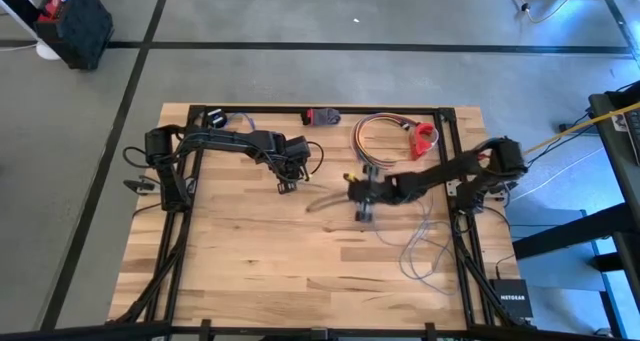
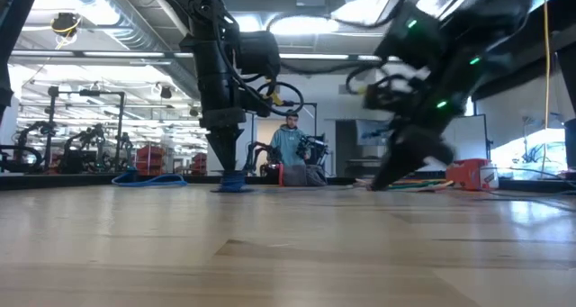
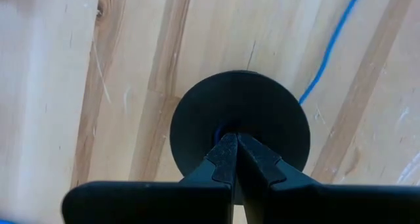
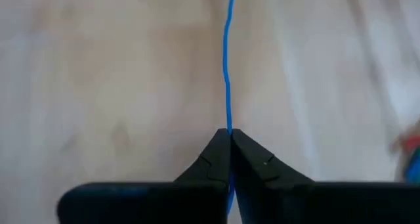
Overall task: Coil cords
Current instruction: Uncoil the blue wire from the black spool
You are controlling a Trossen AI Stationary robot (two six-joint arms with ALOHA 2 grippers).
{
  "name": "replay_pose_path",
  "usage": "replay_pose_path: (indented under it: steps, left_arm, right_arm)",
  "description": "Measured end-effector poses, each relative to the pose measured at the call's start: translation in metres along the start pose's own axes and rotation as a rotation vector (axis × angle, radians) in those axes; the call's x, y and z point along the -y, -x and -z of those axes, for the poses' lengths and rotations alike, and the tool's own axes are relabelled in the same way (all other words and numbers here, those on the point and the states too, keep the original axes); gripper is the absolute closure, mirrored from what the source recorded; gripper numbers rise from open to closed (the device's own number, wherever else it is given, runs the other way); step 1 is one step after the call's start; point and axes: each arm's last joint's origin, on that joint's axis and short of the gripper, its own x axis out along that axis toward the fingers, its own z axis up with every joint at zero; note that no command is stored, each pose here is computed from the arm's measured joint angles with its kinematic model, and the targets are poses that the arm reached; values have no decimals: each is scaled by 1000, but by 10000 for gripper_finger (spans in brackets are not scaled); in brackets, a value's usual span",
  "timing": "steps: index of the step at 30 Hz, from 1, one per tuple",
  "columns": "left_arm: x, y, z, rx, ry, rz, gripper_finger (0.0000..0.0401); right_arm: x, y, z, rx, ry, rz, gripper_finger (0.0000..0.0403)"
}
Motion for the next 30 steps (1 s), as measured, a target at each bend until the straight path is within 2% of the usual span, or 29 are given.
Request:
replay_pose_path:
  steps: [3, 7, 9, 13, 20, 26, 30]
  left_arm:
    - [0, 0, 0, 0, 1, 1, 397]
    - [0, 0, 0, -3, 7, 0, 397]
    - [0, 0, 1, -6, 10, 0, 397]
    - [0, 0, 0, -4, 15, 1, 397]
    - [0, 0, 1, -8, 27, -1, 397]
    - [0, 0, 0, -5, 27, -1, 397]
    - [0, 0, 0, -5, 27, -1, 397]
  right_arm:
    - [-20, 18, 8, -55, 42, -1, 391]
    - [-50, 43, 27, -114, 196, -54, 398]
    - [-61, 55, 39, -114, 217, -63, 398]
    - [-67, 77, 67, -130, 132, -26, 394]
    - [-55, 113, 118, -237, -45, 39, 395]
    - [-46, 152, 127, -224, -182, 41, 395]
    - [-41, 159, 122, -186, -283, 15, 383]
